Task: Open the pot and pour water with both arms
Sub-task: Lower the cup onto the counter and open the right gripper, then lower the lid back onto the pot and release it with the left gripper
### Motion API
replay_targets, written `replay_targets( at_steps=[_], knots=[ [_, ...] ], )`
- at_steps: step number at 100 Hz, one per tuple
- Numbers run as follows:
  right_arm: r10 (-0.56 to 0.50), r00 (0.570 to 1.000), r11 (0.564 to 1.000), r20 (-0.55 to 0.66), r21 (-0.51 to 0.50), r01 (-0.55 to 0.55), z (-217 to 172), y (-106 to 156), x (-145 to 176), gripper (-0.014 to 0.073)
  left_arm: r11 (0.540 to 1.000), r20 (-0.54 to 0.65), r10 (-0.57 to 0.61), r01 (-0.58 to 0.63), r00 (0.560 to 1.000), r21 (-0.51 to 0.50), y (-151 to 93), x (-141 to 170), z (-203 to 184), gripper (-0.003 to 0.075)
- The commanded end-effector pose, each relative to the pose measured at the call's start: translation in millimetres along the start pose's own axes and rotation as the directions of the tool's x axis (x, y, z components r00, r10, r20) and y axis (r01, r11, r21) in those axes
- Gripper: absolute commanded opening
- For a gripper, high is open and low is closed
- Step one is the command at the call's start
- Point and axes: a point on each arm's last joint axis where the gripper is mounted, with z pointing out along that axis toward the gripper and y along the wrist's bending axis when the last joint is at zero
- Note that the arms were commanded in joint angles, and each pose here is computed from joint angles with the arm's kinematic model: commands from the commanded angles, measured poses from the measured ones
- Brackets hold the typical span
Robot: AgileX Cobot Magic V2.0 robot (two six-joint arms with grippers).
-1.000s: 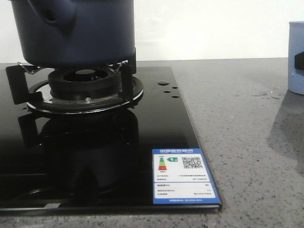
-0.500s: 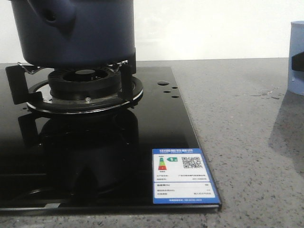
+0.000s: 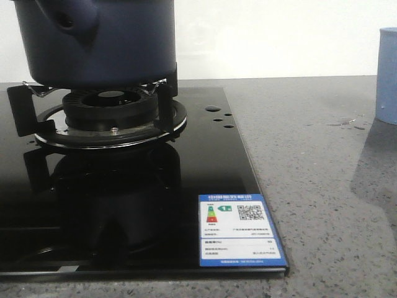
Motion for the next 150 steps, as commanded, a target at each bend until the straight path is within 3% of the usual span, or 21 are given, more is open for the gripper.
replay_targets(
  at_steps=[1,15,35,83,150],
  knots=[
    [-0.016,0.997,1.000,0.071,0.024,0.015,-13.5,4.3,-9.6,0.0660,1.000,0.166,0.002,0.001,0.986,-0.018,1.2,-28.4,-7.7,0.0372],
    [-0.034,0.995,0.997,0.092,0.069,0.028,-36.6,14.7,-4.8,0.0660,1.000,0.168,-0.001,0.003,0.986,-0.009,-0.8,-28.4,-7.8,0.0372],
    [0.032,0.981,0.995,0.191,0.083,-0.049,-60.0,25.9,-10.5,0.0660,0.998,0.155,-0.015,0.007,0.988,0.057,-16.5,-24.7,-4.7,0.0372],
    [0.043,0.974,0.998,0.223,0.041,-0.054,-63.4,32.5,-11.7,0.0660,0.980,0.087,-0.029,0.011,0.996,0.199,-62.5,9.5,27.2,0.0372],
    [0.043,0.973,0.998,0.227,0.037,-0.053,-63.5,32.9,-12.1,0.0660,0.982,0.009,-0.006,0.004,1.000,0.190,-68.7,41.3,53.3,0.0372]
  ],
)
